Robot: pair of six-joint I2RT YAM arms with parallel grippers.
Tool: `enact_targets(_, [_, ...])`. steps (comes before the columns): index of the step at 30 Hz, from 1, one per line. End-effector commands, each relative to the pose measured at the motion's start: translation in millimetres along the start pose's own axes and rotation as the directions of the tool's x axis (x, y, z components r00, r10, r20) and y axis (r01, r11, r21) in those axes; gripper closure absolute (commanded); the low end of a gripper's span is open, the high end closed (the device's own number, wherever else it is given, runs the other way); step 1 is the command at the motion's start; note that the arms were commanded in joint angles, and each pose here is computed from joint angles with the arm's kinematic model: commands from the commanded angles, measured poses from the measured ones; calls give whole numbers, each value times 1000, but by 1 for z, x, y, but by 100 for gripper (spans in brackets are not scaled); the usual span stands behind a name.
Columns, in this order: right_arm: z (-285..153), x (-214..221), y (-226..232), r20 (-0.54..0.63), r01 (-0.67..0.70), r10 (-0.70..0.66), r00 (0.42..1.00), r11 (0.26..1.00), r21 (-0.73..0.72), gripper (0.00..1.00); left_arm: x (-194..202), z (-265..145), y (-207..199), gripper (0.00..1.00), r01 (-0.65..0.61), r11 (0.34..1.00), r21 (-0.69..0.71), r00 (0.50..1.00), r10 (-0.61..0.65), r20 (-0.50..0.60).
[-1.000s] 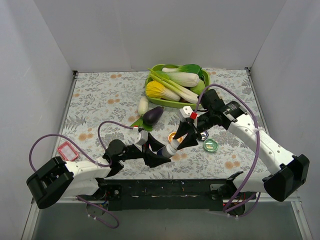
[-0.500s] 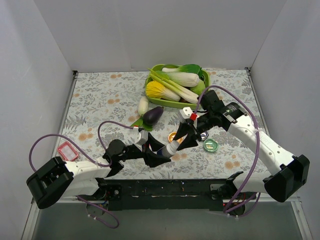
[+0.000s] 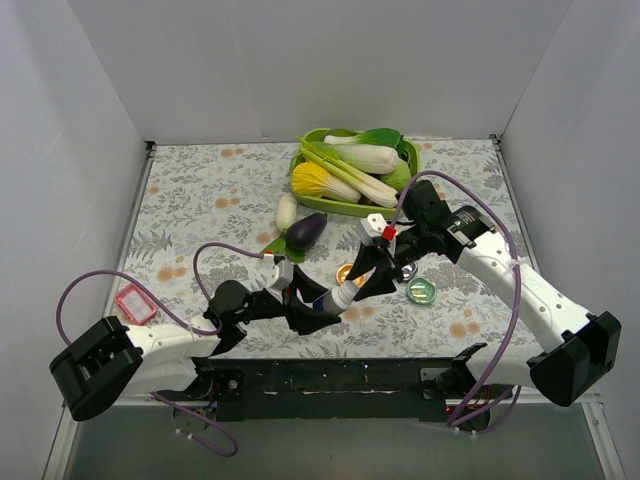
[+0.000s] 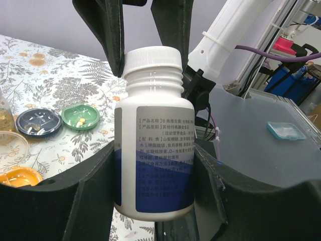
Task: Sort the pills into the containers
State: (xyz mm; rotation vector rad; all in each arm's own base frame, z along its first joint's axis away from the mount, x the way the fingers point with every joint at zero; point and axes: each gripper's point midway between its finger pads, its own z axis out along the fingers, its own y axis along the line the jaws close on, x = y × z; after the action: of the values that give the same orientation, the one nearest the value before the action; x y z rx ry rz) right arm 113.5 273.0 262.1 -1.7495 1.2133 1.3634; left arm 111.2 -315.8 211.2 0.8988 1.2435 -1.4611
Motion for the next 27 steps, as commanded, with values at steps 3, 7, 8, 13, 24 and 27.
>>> enact_targets(3, [1, 0, 7, 0, -3, 3, 1000, 1000, -7, 72, -35, 2, -5, 100, -78, 997, -9, 990, 78, 120])
enact_targets(7, [0, -1, 6, -2, 0, 0, 1000, 1000, -1, 72, -35, 2, -6, 100, -76, 997, -7, 990, 76, 121])
enact_targets(8, [0, 0, 5, -2, -2, 2, 1000, 1000, -1, 72, -35, 2, -5, 100, -74, 997, -11, 990, 75, 121])
enact_targets(13, [2, 5, 3, -6, -27, 27, 1000, 1000, 2, 71, -39, 4, -2, 100, -74, 997, -28, 989, 78, 130])
enact_targets(24, [0, 22, -15, -102, -22, 33, 994, 994, 106, 71, -41, 19, 18, 100, -13, 994, -105, 999, 18, 50])
enact_targets(27, [3, 23, -17, -88, -44, 54, 995, 993, 111, 71, -48, 19, 18, 100, -19, 993, -113, 997, 28, 78])
